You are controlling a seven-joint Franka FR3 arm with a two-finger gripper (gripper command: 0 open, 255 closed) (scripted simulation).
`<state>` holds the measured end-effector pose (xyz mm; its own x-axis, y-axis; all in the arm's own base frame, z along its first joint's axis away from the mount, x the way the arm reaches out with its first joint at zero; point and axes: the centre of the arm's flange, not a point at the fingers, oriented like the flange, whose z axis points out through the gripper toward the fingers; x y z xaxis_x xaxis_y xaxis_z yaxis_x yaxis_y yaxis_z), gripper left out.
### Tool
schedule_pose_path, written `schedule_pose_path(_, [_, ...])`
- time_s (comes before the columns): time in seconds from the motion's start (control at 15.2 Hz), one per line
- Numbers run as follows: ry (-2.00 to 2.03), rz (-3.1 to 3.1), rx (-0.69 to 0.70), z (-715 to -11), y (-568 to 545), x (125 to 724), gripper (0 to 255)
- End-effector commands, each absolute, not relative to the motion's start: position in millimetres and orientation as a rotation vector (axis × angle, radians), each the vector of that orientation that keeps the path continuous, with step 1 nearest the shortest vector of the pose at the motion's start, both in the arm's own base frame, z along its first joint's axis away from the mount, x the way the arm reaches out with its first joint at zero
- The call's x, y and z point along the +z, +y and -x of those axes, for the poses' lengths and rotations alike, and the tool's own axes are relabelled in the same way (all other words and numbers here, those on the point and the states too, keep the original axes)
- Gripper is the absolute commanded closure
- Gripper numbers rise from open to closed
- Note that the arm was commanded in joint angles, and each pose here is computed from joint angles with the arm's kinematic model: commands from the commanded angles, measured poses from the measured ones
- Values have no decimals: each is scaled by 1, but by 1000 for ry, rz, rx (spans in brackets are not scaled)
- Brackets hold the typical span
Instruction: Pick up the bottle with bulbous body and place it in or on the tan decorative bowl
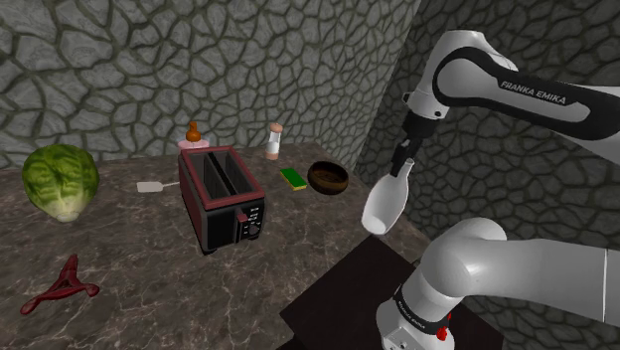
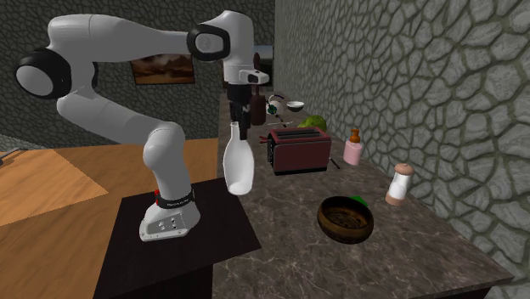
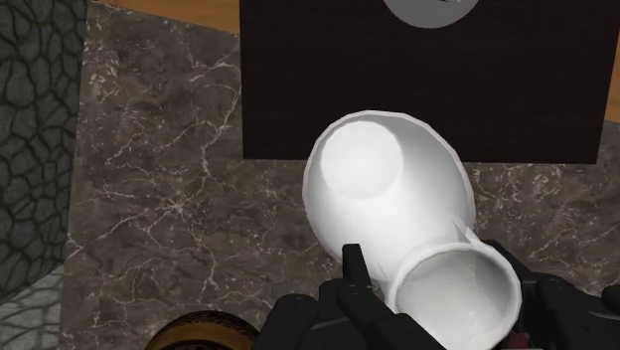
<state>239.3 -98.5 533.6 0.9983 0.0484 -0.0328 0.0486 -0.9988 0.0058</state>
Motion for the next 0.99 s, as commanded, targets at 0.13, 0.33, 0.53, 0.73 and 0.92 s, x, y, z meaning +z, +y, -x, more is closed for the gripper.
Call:
schedule_pose_path(0.13, [76, -3134, -51, -240, -99, 551, 255])
schedule_pose_path(0.33, [76, -3134, -51, -273, -118, 561, 255])
schedule_pose_path(0.53, [76, -3134, -51, -306, -138, 571, 255])
schedule_pose_path(0.73, [76, -3134, -51, -339, -158, 580, 255])
schedule_pose_path(0.92, [76, -3134, -51, -371, -178, 590, 255])
